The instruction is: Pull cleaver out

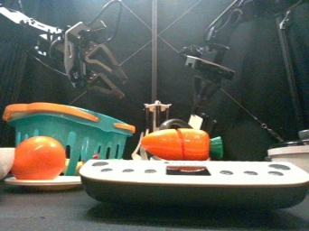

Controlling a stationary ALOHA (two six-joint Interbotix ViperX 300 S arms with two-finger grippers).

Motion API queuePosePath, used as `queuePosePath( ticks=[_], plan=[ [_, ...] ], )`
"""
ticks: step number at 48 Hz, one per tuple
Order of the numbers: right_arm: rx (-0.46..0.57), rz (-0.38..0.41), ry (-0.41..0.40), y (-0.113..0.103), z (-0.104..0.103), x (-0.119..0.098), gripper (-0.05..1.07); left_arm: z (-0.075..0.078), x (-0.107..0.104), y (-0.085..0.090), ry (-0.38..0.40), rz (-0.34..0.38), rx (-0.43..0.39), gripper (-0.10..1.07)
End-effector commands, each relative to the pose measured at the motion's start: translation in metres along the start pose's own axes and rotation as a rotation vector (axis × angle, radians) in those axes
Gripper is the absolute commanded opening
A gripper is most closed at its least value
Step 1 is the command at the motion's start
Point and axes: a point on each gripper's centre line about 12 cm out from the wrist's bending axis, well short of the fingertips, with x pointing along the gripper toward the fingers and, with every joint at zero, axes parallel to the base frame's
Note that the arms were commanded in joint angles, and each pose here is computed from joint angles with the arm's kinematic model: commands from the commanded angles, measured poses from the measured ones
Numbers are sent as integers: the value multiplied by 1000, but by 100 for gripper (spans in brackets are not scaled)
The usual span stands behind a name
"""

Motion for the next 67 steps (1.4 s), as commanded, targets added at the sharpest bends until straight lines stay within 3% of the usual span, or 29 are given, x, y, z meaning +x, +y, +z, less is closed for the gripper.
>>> queuePosePath(
  ticks=[1, 18, 36, 50, 59, 67],
  plan=[
    [20, 24, -32, -2, 8, -12, 50, 8, -2, -2, -27, -3, -5, 87],
    [18, 46, -45, -1, 7, -21, 50, 9, -2, 1, -40, 9, -2, 87],
    [24, 144, -109, -4, 5, -64, 50, 5, -2, 1, -30, 8, 1, 87],
    [44, 207, -158, -25, -4, -93, 50, 5, -2, 2, -30, 12, 3, 87],
    [-28, 311, -214, -29, -25, -107, 50, 5, -2, 3, -30, 12, 1, 87],
    [-99, 474, -347, -33, -44, -121, 50, 6, -2, 1, -32, 6, 6, 87]
  ],
)
